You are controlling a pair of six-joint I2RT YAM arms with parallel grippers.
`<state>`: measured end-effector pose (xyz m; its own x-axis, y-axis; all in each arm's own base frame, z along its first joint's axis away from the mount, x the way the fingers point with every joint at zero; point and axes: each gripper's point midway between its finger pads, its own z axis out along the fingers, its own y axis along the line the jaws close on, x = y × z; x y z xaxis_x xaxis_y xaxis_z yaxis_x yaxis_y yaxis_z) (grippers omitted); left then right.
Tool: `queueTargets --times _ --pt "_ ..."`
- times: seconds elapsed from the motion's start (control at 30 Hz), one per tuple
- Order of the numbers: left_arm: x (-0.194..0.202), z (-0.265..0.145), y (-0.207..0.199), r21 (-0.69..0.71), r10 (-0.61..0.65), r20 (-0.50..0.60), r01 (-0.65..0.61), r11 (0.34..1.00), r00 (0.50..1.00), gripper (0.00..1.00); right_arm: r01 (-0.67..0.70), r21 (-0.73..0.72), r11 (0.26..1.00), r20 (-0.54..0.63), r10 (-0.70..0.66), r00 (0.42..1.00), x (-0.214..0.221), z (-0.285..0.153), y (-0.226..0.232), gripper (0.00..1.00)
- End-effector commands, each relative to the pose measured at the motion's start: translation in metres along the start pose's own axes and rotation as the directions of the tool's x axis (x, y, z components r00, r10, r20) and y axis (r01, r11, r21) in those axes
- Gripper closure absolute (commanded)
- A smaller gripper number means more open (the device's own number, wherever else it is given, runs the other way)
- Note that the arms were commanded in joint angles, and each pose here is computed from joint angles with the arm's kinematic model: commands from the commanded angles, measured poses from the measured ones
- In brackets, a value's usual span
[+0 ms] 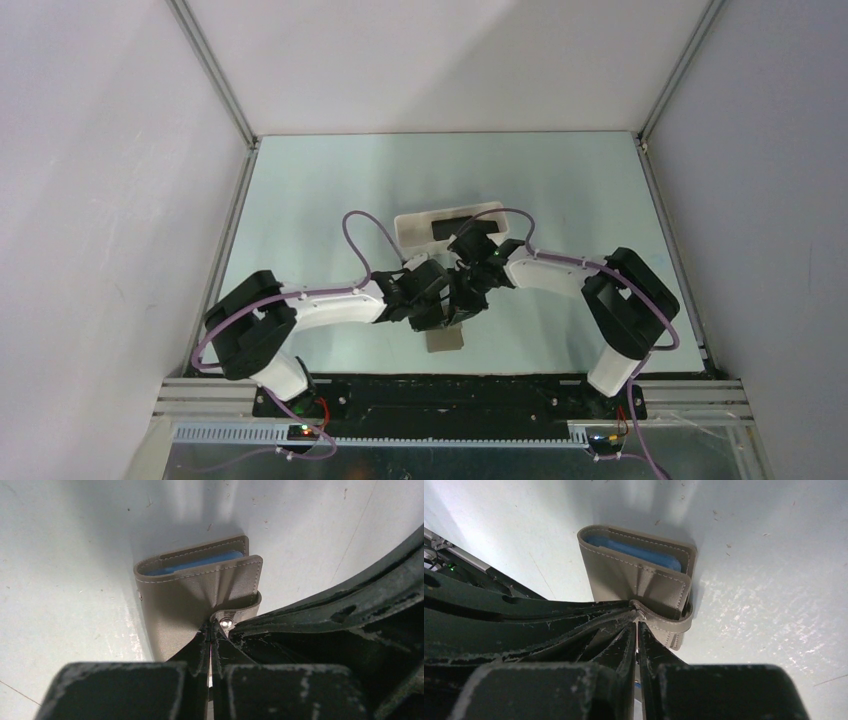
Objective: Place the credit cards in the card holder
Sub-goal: Close the card holder at the center of the board.
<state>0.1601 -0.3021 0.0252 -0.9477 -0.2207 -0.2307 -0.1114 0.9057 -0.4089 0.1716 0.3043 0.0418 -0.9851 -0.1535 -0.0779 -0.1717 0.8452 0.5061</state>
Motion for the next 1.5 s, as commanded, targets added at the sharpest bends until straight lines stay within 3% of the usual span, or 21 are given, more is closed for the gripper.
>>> queueTargets --times 0.0,0.7,1.47 --pt "0.015 -0.001 0.015 -0.064 0.06 -0.049 -0.063 0.996 0.997 1.0 0.01 -0.012 1.0 0.025 -0.009 1.0 -0.013 0.002 0.01 0.93" --pt "0.011 -0.014 -0.006 0.0 0.102 -0.023 -0.102 0.995 0.995 1.0 0.017 0.034 0.999 0.018 -0.018 1.0 -0.007 0.003 0.004 0.93" --pt "-0.01 -0.035 -0.031 0.065 0.127 0.092 -0.134 0.989 0.988 1.0 0.026 0.056 0.998 0.006 -0.026 1.0 -0.004 0.008 0.0 0.93"
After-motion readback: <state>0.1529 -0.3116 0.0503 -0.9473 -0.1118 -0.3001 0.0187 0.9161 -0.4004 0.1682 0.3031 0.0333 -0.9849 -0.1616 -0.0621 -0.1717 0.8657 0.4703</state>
